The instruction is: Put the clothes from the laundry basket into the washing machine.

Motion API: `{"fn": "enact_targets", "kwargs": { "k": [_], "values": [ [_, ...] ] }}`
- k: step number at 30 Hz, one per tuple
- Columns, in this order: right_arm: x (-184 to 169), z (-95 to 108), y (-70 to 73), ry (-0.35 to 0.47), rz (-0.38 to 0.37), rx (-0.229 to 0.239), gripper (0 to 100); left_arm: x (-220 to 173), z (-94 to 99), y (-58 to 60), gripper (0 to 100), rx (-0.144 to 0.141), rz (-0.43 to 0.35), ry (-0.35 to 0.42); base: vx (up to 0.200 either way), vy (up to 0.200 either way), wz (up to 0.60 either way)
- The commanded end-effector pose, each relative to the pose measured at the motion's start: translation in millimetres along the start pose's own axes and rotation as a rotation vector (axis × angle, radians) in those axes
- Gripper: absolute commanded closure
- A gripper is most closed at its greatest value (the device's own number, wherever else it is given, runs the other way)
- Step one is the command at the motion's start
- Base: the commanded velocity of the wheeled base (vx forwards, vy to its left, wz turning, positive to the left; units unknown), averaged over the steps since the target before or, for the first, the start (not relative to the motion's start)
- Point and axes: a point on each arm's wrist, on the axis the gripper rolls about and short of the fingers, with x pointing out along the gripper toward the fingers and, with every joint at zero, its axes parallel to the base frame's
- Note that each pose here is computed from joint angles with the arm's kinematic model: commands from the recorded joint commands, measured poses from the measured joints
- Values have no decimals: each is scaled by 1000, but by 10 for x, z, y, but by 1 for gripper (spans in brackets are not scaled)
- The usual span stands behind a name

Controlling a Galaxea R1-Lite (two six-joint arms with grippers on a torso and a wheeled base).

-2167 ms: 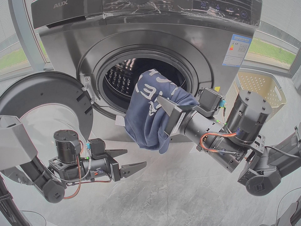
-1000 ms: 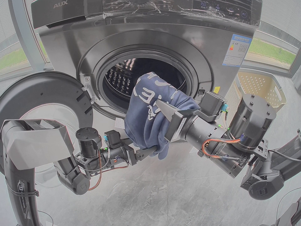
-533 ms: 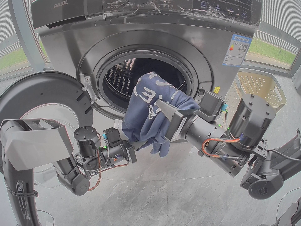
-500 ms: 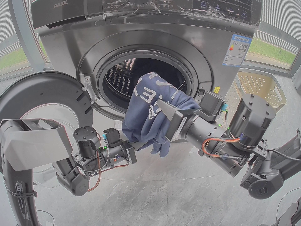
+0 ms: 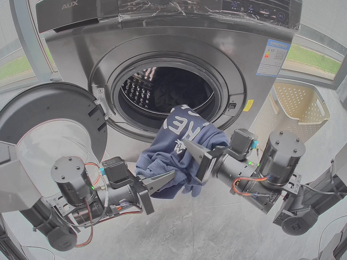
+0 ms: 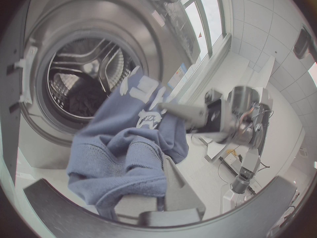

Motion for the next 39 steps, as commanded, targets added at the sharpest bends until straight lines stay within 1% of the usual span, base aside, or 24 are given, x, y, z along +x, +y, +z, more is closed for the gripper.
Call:
{"fn": "enact_targets", "kwargs": {
  "k": [1, 2, 4, 7, 9, 13, 15, 17, 23, 27, 28, 30, 33, 39],
  "values": [
    [-24, -325, -110, 104, -29, -30, 0, -190, 234, -212, 100, 35, -17, -91, 0, 0, 0],
    [-37, -338, -117, 110, -31, -36, 0, -189, 238, -208, 100, 37, -16, -93, 0, 0, 0],
    [-82, -378, -158, 131, -43, -52, 0, -182, 263, -154, 100, 44, 3, -104, 0, 0, 0],
    [-127, -393, -172, 144, -48, -57, 0, -162, 260, -133, 100, 46, 8, -103, 0, 0, 0],
    [-193, -402, -193, 157, -56, -61, 0, -120, 285, -74, 100, 50, 34, -119, 0, 0, 0],
    [-267, -435, -222, 176, -61, -85, 0, -66, 358, -20, 100, 58, 74, -160, 0, 0, 0],
    [-276, -449, -233, 183, -64, -92, 0, -62, 364, -19, 100, 57, 76, -164, 0, 0, 0],
    [-282, -479, -272, 198, -76, -110, 0, -66, 372, -23, 100, 58, 77, -167, 0, 0, 0],
    [-211, -495, -289, 192, -80, -115, 0, -76, 384, -30, 100, 59, 74, -171, 0, 0, 0],
    [-113, -472, -397, 166, -110, -125, 0, -97, 374, -37, 100, 63, 73, -166, 0, 0, 0],
    [-67, -455, -441, 146, -121, -125, 0, -96, 371, -40, 100, 64, 72, -164, 0, 0, 0],
    [-9, -439, -482, 126, -129, -129, 0, -98, 376, -42, 100, 65, 70, -166, 0, 0, 0],
    [74, -461, -528, 120, -137, -151, 0, -94, 383, -43, 100, 64, 69, -169, 0, 0, 0],
    [179, -537, -493, 131, -95, -156, 0, -86, 396, -43, 100, 65, 67, -175, 0, 0, 0]
  ]
}}
